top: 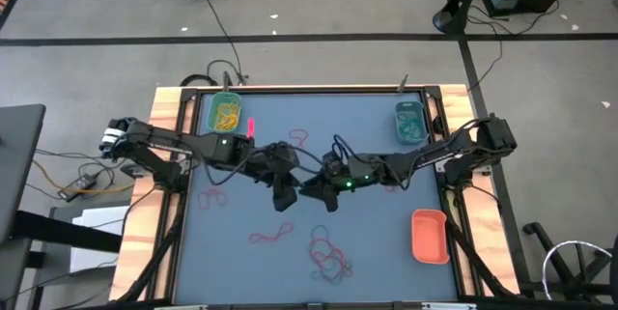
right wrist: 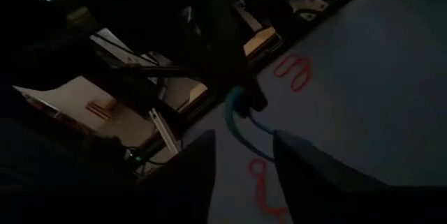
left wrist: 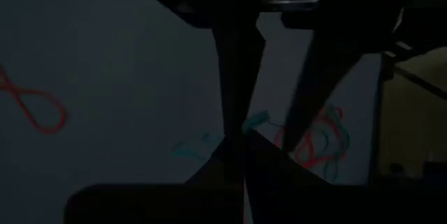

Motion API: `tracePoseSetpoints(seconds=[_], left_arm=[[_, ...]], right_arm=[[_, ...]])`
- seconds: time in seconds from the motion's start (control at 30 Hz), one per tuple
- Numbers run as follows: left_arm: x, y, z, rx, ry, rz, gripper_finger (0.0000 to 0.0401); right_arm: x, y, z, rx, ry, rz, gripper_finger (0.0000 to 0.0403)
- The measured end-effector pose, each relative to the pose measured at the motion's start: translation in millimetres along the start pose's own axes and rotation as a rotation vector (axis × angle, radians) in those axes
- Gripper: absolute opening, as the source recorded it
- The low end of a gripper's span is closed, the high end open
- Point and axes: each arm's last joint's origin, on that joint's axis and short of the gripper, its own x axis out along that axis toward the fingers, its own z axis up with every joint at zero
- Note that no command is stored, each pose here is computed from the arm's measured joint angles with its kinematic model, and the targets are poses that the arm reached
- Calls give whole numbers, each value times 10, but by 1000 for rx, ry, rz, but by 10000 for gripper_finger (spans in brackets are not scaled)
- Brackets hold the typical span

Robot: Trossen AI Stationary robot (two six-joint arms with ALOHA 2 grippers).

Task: Sort rubber bands into baskets
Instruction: Put the blue rubber band into the blue bin

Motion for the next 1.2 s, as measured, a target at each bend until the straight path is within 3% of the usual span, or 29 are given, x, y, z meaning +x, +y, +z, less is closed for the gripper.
tracePoseSetpoints(seconds=[0.13, 0.27, 0.43, 0.6, 0.9, 1.2], left_arm=[[0, 2, 21, -5, -5, -26, 3], [-2, -8, 36, -6, -19, -38, 6], [-20, 33, 43, -22, -11, -25, 23], [-62, 123, 25, -53, 31, 17, 48], [-59, 88, 35, -44, 9, 3, 62], [-56, 90, 41, -25, -3, 16, 62]], right_arm=[[-1, -14, 10, -16, -5, -8, 106], [-1, -34, 28, -28, -9, -15, 19], [-40, -119, 74, 26, -19, -115, 8], [-288, -170, 259, 35, -84, -339, 5], [-1132, -269, 755, 0, -284, -776, 4], [-1806, -589, 867, -73, -177, -1227, 6]])
